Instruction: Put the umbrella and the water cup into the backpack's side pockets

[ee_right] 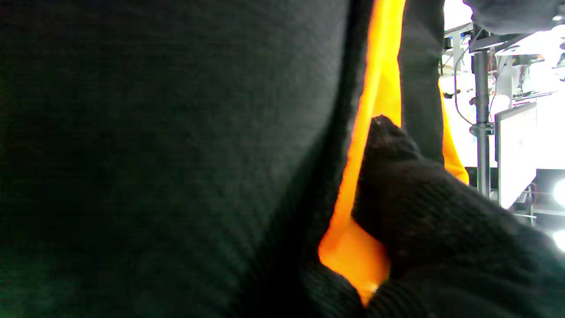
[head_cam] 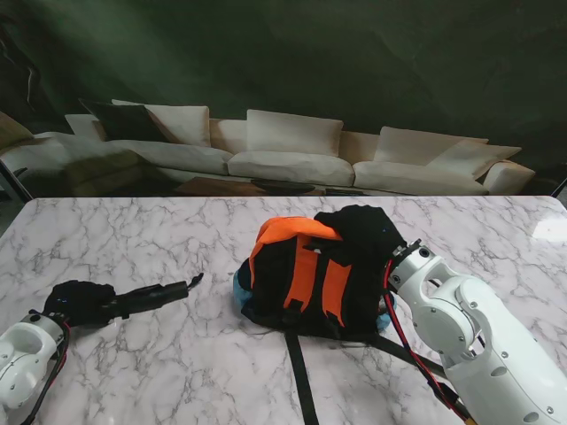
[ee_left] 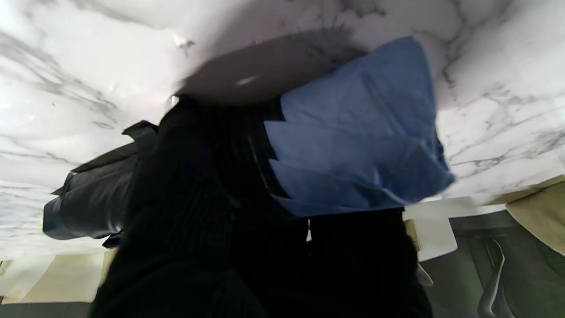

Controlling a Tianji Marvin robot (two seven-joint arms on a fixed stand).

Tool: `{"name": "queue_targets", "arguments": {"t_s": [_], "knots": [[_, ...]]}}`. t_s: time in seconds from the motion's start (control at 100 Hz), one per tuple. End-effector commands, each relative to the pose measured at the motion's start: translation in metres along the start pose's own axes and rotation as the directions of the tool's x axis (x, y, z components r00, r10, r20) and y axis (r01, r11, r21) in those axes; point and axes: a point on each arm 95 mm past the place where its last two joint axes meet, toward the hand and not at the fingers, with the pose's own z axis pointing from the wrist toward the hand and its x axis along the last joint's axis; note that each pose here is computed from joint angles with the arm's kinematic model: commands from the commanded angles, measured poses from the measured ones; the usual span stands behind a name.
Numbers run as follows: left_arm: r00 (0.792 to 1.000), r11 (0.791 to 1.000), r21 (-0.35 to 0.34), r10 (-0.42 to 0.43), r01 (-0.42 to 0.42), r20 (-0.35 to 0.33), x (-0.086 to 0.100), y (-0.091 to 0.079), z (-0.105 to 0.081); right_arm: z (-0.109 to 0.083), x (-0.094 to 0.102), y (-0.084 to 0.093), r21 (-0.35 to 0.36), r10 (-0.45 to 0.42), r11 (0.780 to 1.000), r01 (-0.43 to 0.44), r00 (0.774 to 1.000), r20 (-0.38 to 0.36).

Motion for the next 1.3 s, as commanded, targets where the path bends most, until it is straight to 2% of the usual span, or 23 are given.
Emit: {"name": "queue_targets", "arguments": {"t_s": [0.0,0.14,0.3,0.4,0.66,0.76,0.89,1.03,1.18,1.29], "knots": [[1.000,1.000,-0.007,-0.024,0.024,0.007,0.001,0.006,-0.005,-0.005,-0.003,-0.013,0.036,0.007,0.999,-0.008,1.000,0.019],[0.998,0.992,0.108,-0.067,0.067,-0.004,-0.004,-0.009,-0.013,-0.005,-0.003,-0.013,0.036,0.007,0.999,-0.008,1.000,0.020],[0.997,0.967,0.242,-0.074,0.080,-0.031,-0.010,-0.030,-0.022,-0.005,-0.003,-0.014,0.036,0.012,0.999,-0.013,1.000,0.025],[0.996,0.944,0.318,-0.082,0.092,-0.045,-0.013,-0.043,-0.026,-0.004,-0.003,-0.015,0.037,0.014,0.999,-0.015,1.000,0.026],[0.992,0.866,0.486,-0.081,0.117,-0.095,-0.017,-0.075,-0.034,-0.005,-0.004,-0.014,0.032,0.014,0.999,-0.015,0.999,0.031],[0.991,0.829,0.545,-0.070,0.123,-0.116,-0.018,-0.089,-0.037,-0.006,-0.004,-0.014,0.031,0.013,0.999,-0.014,0.999,0.035],[0.985,0.761,0.630,-0.068,0.155,-0.161,-0.016,-0.110,-0.039,-0.007,-0.005,-0.013,0.028,0.013,1.000,-0.014,0.999,0.041],[0.971,0.700,0.681,-0.077,0.214,-0.226,-0.010,-0.134,-0.039,-0.008,-0.006,-0.013,0.026,0.014,1.000,-0.015,0.999,0.045],[0.939,0.631,0.705,-0.124,0.323,-0.320,0.003,-0.159,-0.029,-0.008,-0.007,-0.012,0.026,0.014,1.000,-0.015,0.999,0.051],[0.902,0.605,0.683,-0.157,0.409,-0.401,0.020,-0.179,-0.017,-0.007,-0.008,-0.012,0.025,0.014,1.000,-0.015,0.998,0.056]]}}
